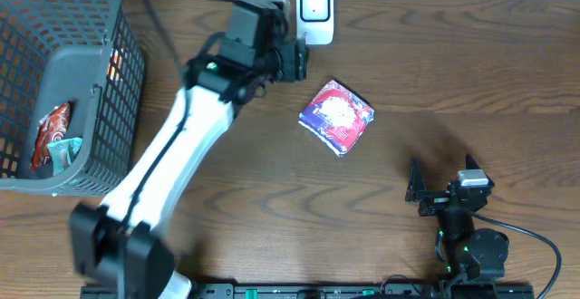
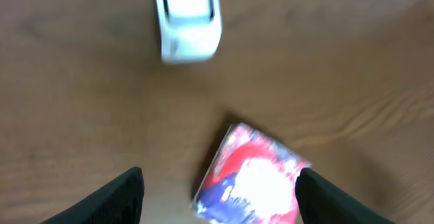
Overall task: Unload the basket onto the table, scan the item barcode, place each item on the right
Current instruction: 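Hold the package under the scanner, then release it on the table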
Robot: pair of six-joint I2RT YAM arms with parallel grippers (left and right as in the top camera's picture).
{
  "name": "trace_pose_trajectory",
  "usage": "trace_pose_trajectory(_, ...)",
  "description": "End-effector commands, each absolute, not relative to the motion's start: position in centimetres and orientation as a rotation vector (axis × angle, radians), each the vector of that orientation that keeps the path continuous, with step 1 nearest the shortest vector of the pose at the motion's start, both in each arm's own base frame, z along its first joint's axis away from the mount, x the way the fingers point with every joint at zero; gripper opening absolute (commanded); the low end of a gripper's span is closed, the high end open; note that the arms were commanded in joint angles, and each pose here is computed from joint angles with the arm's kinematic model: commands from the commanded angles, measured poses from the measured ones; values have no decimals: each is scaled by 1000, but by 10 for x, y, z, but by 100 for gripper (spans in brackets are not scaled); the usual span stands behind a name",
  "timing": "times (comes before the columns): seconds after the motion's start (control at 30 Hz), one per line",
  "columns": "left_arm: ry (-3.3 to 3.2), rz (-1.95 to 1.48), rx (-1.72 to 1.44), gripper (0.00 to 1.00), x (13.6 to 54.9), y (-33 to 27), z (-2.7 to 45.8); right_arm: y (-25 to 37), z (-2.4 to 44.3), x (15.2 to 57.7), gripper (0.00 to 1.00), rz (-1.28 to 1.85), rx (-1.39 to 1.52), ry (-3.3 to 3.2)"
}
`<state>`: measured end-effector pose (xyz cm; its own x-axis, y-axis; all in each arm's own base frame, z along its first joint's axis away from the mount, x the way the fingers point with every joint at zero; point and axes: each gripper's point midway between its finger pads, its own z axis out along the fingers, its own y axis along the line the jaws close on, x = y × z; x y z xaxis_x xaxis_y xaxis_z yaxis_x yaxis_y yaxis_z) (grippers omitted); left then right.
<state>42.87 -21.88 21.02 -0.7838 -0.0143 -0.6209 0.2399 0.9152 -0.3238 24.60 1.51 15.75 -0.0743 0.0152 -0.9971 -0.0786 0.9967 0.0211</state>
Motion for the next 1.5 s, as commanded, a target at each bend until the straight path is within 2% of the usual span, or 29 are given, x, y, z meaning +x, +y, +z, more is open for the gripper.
trace_pose_trajectory(0.0, 2545, -494, 204, 72, 428, -224, 157, 16, 157, 246, 99, 73, -61, 1643)
trace_pose_trajectory(0.07, 2586, -480, 202, 72, 431, -225, 136, 16, 157, 246, 99, 73, -61, 1643)
trace_pose_trajectory(0.17, 2649, -461, 197, 80, 431, -224, 109, 16, 157, 246, 99, 72, -61, 1643)
trace_pose_trajectory(0.4, 2812, -719, 270, 79, 402, -256, 61, 16, 157, 246, 99, 72, -61, 1643)
trace_pose_trajectory(0.7, 3028, -788, 274, 79, 351, -257, 47, 16, 157, 246, 99, 73, -61, 1643)
trace_pose_trajectory(0.87, 3053, -1062, 359, 74, 322, -281, 62, 16, 157, 246, 99, 72, -61, 1643)
trace_pose_trajectory(0.93, 3011, -1160, 432, 67, 317, -290, 71, 16, 157, 246, 99, 73, -61, 1643)
trace_pose_trajectory(1.0, 2988, -1091, 448, 55, 326, -285, 71, 16, 157, 246, 99, 72, -61, 1643)
trace_pose_trajectory(1.1, 2966, -868, 393, 52, 353, -260, 69, 16, 157, 246, 99, 73, -61, 1643)
trace_pose_trajectory(1.23, 2896, -724, 289, 36, 387, -226, 80, 16, 157, 246, 99, 72, -61, 1643)
trace_pose_trajectory(1.3, 2847, -720, 240, 15, 401, -211, 91, 16, 157, 246, 99, 73, -61, 1643)
trace_pose_trajectory(1.33, 2817, -718, 212, 8, 410, -203, 97, 16, 157, 246, 99, 72, -61, 1643)
trace_pose_trajectory(1.47, 2703, -718, 138, 8, 443, -183, 108, 16, 157, 246, 99, 72, -61, 1643)
